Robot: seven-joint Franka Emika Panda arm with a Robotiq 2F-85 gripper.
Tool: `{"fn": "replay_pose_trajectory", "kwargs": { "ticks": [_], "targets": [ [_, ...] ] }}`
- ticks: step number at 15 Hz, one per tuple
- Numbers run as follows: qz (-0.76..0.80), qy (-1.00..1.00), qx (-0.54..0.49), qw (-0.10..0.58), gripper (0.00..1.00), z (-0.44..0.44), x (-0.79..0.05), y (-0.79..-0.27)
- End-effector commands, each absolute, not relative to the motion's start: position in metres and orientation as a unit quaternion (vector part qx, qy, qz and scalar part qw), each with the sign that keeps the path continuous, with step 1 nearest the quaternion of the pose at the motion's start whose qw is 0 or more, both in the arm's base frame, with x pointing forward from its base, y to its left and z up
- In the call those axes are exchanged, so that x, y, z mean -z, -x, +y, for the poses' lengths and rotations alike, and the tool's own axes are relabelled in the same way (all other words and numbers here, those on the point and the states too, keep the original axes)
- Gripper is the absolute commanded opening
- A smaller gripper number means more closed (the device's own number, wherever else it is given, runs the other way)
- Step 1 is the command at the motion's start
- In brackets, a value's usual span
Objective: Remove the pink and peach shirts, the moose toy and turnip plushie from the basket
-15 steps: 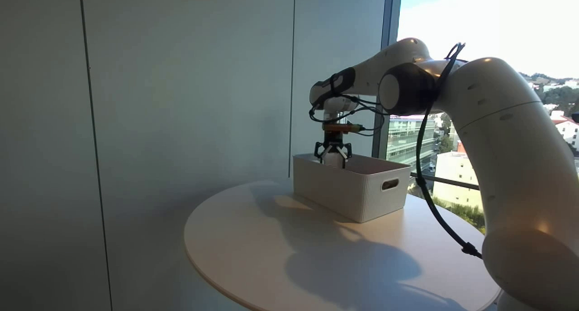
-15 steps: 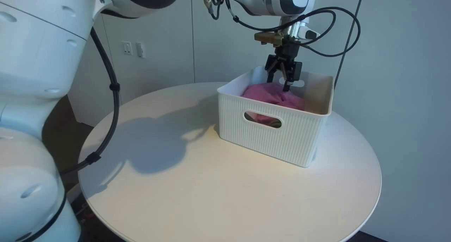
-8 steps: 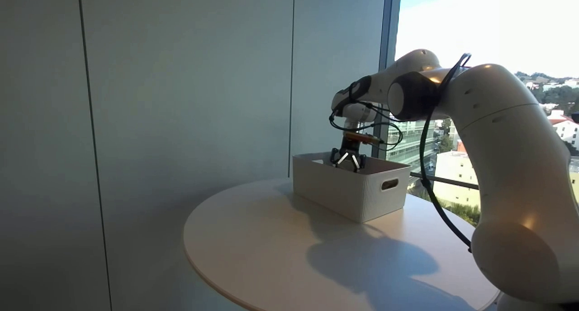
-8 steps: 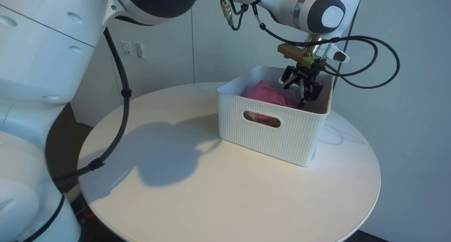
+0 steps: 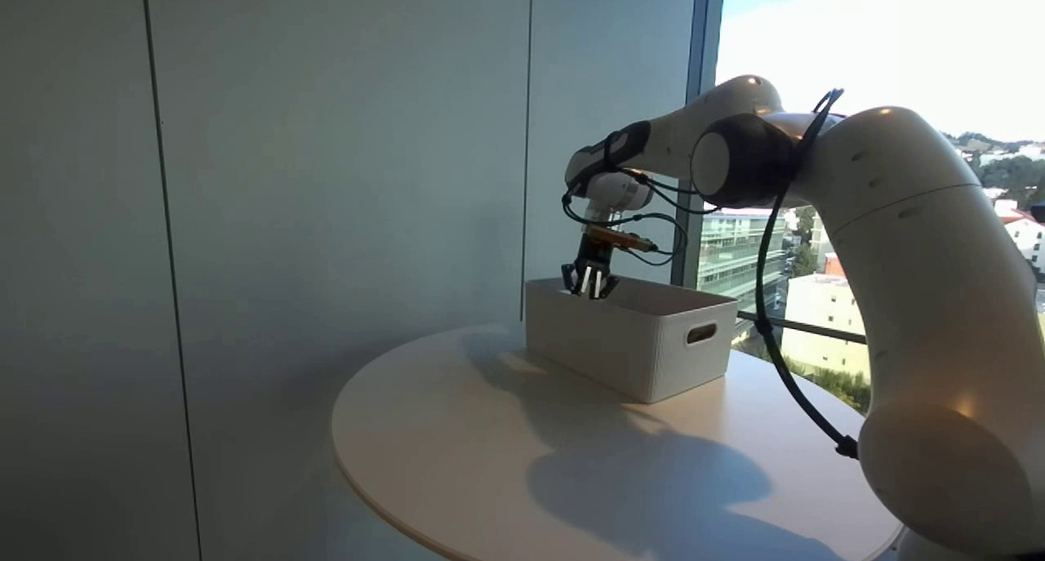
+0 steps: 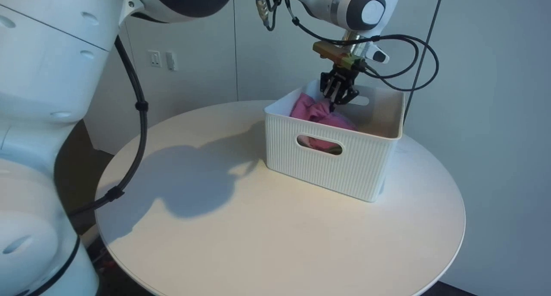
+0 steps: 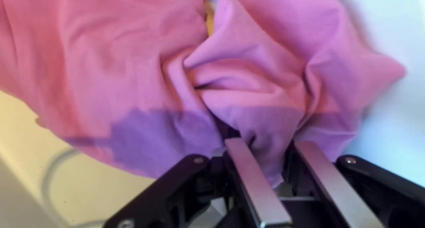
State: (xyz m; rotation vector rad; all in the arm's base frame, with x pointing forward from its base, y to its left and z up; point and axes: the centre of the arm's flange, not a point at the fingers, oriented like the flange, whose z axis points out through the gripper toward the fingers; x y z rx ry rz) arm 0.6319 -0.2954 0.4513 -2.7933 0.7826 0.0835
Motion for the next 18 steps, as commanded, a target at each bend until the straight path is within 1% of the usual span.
{"fn": "replay_pose_trajectory", "kwargs": {
  "ticks": [1, 2, 3, 4, 7, 10, 11, 15, 18],
  "targets": [
    [0.272, 0.959, 0.004, 0.084, 0.06, -0.241, -0.524, -0.602],
    [0.277, 0.958, 0.02, 0.067, 0.04, -0.233, -0.545, -0.596],
    [0.285, 0.957, 0.038, 0.047, 0.04, -0.227, -0.566, -0.589],
    [0.298, 0.953, 0.051, 0.019, 0.07, -0.225, -0.587, -0.579],
    [0.322, 0.941, 0.097, -0.043, 0.07, -0.213, -0.654, -0.545],
    [0.291, 0.939, 0.167, -0.08, 0.07, -0.191, -0.722, -0.508],
    [0.267, 0.941, 0.188, -0.086, 0.07, -0.181, -0.745, -0.496],
    [0.156, 0.962, 0.216, -0.061, 0.07, -0.112, -0.822, -0.451],
    [0.084, 0.969, 0.232, -0.016, 0.07, -0.064, -0.838, -0.451]
  ]
}}
